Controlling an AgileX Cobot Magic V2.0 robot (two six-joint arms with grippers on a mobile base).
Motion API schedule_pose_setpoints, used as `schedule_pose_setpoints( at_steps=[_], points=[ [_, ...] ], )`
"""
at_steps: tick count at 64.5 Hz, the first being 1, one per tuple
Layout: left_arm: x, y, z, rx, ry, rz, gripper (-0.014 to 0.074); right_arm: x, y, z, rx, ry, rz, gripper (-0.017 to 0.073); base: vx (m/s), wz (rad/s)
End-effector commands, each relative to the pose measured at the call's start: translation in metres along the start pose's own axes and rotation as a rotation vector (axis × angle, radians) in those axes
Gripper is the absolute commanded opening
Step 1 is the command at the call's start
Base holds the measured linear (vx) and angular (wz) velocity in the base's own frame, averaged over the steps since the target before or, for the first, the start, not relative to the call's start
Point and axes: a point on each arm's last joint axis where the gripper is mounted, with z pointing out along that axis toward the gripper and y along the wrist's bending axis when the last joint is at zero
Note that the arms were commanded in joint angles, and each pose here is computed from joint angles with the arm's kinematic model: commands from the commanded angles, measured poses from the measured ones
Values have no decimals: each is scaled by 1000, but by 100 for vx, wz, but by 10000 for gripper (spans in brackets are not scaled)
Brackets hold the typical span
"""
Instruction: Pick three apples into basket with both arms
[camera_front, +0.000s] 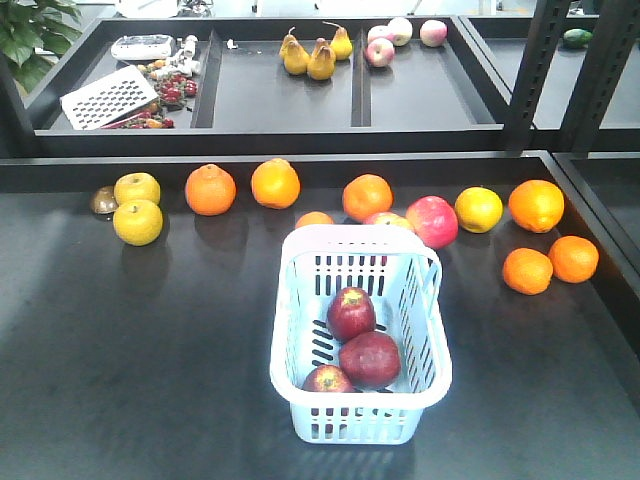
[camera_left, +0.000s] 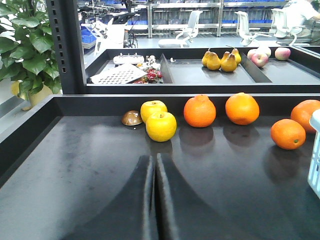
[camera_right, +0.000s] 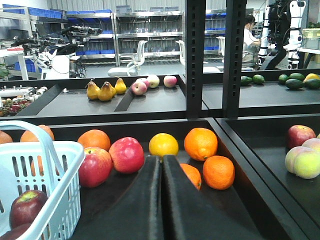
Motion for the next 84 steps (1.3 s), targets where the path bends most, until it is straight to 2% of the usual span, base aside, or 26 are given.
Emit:
schedule_pose_setpoints(
  at_steps=[1,84],
  points=[
    [-5,-1,-1,8,-82,-8,-6,-3,1,-1,-3,-79,-14,-4,0,0],
    [-5,-1,-1,8,-82,-8,-6,-3,1,-1,-3,-79,-14,-4,0,0]
  ],
)
